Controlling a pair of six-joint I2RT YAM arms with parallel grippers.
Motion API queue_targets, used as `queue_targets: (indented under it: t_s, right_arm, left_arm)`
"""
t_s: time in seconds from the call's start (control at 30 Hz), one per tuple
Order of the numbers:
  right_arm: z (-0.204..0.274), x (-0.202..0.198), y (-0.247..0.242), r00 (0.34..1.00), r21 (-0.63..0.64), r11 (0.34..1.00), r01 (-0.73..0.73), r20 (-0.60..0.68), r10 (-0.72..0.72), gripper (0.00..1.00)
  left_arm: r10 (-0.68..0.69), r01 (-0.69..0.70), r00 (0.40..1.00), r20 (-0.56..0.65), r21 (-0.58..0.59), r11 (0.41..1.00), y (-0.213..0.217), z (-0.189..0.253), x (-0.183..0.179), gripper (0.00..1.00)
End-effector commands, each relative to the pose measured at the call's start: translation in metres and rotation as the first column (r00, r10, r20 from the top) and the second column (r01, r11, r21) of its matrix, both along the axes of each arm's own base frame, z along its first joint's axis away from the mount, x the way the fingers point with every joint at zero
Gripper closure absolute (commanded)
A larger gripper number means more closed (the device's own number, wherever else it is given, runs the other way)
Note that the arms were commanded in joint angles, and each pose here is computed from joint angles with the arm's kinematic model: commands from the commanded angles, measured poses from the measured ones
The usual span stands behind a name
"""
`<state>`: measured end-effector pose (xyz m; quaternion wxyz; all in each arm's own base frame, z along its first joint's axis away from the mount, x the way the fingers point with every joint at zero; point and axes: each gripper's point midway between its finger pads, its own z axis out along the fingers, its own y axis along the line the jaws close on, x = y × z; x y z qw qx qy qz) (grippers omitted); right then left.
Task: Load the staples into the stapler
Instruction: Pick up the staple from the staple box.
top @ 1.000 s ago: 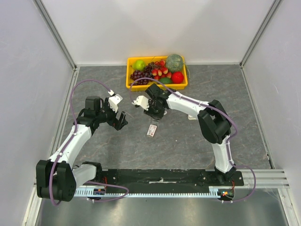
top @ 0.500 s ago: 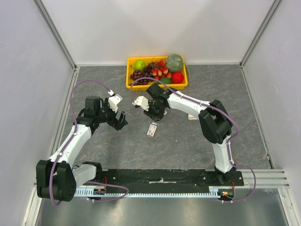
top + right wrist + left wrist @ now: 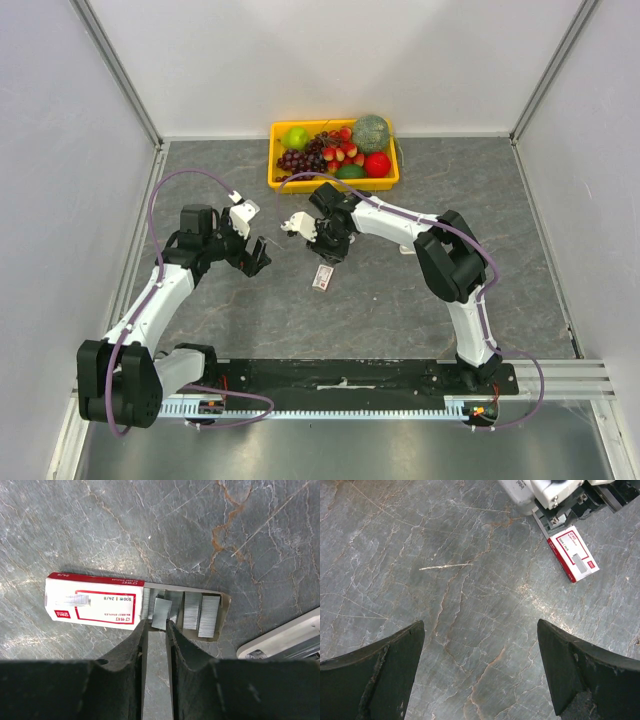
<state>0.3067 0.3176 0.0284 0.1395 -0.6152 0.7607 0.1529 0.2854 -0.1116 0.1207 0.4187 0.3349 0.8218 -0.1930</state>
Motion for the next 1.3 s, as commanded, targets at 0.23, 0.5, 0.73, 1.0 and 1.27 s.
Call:
queue_targets:
  t_s: [0.23, 0.5, 0.73, 1.0, 1.27]
  right_arm:
    - [-0.005, -0.003, 0.005, 0.999, -0.011, 0.999, -0.037, 0.023, 0.038, 0.71]
    - [-0.008, -0.003, 0.005, 0.999, -0.022, 0.999, -0.031, 0.019, 0.031, 0.64]
    - [-0.014, -0.001, 0.004, 1.000, -0.037, 0.999, -0.024, 0.016, 0.024, 0.66]
    - [-0.019, -0.006, 0.005, 0.999, -0.044, 0.998, -0.038, -0.020, 0.037, 0.58]
    - [-0.018, -0.005, 0.006, 0.999, -0.041, 0.998, -0.040, -0.018, 0.039, 0.57]
  left_arm:
    - [-0.013, 0.014, 1.000, 0.011, -0.026, 1.000, -0.003, 0.007, 0.001, 0.00]
    - [-0.013, 0.013, 1.000, 0.007, -0.028, 1.000, -0.003, 0.006, 0.001, 0.00]
    - [-0.012, 0.013, 1.000, 0.008, -0.029, 0.999, -0.003, 0.007, 0.001, 0.00]
    - [-0.012, 0.012, 1.000, 0.005, -0.029, 0.999, -0.003, 0.006, 0.001, 0.00]
    - [-0.013, 0.013, 1.000, 0.005, -0.031, 0.999, -0.003, 0.007, 0.001, 0.00]
